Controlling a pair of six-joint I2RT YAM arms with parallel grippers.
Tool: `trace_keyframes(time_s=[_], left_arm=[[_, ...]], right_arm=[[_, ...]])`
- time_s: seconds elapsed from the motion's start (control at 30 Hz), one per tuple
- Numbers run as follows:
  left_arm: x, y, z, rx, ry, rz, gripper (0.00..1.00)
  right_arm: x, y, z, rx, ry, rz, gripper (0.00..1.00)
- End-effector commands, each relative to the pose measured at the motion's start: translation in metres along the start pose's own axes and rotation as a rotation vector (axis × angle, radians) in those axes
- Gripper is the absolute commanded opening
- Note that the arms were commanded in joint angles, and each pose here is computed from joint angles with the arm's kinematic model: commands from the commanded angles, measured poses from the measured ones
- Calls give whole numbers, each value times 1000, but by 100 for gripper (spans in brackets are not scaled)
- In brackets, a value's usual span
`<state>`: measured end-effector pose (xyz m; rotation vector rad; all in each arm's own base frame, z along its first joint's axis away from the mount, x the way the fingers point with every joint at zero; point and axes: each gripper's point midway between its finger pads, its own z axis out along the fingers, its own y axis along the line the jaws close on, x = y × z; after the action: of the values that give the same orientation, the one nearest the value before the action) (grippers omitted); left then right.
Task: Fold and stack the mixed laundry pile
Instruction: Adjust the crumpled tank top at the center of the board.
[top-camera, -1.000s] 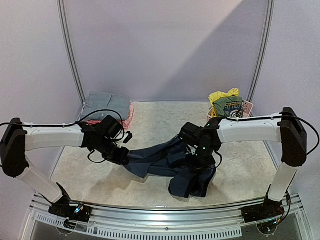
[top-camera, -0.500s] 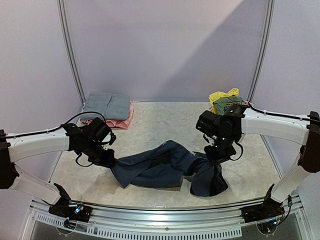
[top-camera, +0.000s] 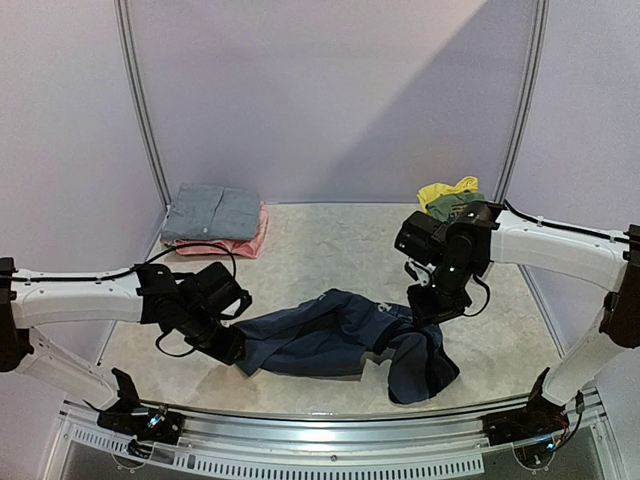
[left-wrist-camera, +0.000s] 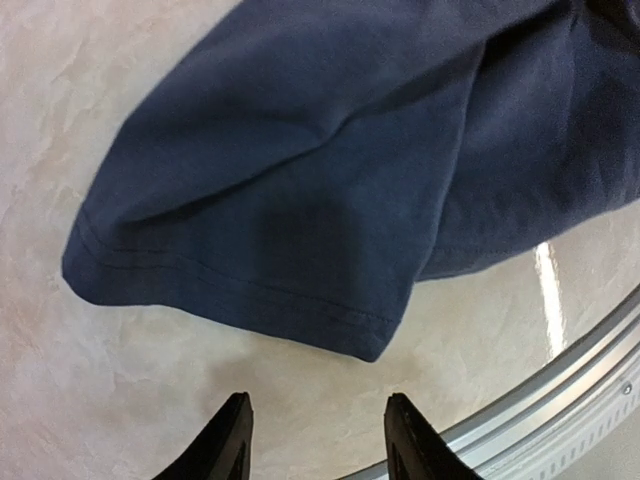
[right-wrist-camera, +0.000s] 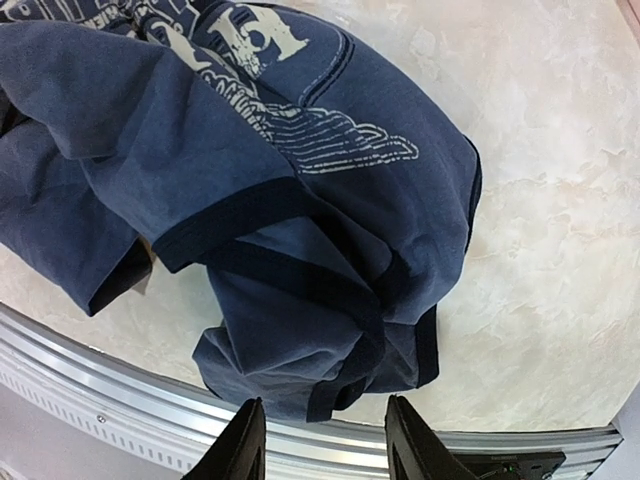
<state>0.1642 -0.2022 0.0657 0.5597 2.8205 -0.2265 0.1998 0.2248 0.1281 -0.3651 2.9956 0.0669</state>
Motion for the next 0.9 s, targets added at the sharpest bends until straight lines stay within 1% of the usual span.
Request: trace_keyframes(time_s=[0.0, 0.1, 0.37, 0.53, 0.8, 0.87], left_arm=[[16, -8, 7, -29, 4, 40, 45], [20, -19, 15, -29, 10, 83, 44], [22, -34, 42, -39, 20, 133, 41], [19, -30, 53, -94, 24, 153, 37], [17, -16, 54, -168, 6, 171, 31], [18, -14, 56, -177, 7, 181, 28]], right_arm=[[-3, 3, -14, -41, -36, 28, 42], [-2, 4, -15, -57, -42, 40, 43], [2, 5, -18, -101, -64, 103, 45], [9, 0, -20, -113, -73, 141, 45], [15, -5, -26, -126, -83, 181, 45], [15, -5, -27, -127, -86, 187, 45]])
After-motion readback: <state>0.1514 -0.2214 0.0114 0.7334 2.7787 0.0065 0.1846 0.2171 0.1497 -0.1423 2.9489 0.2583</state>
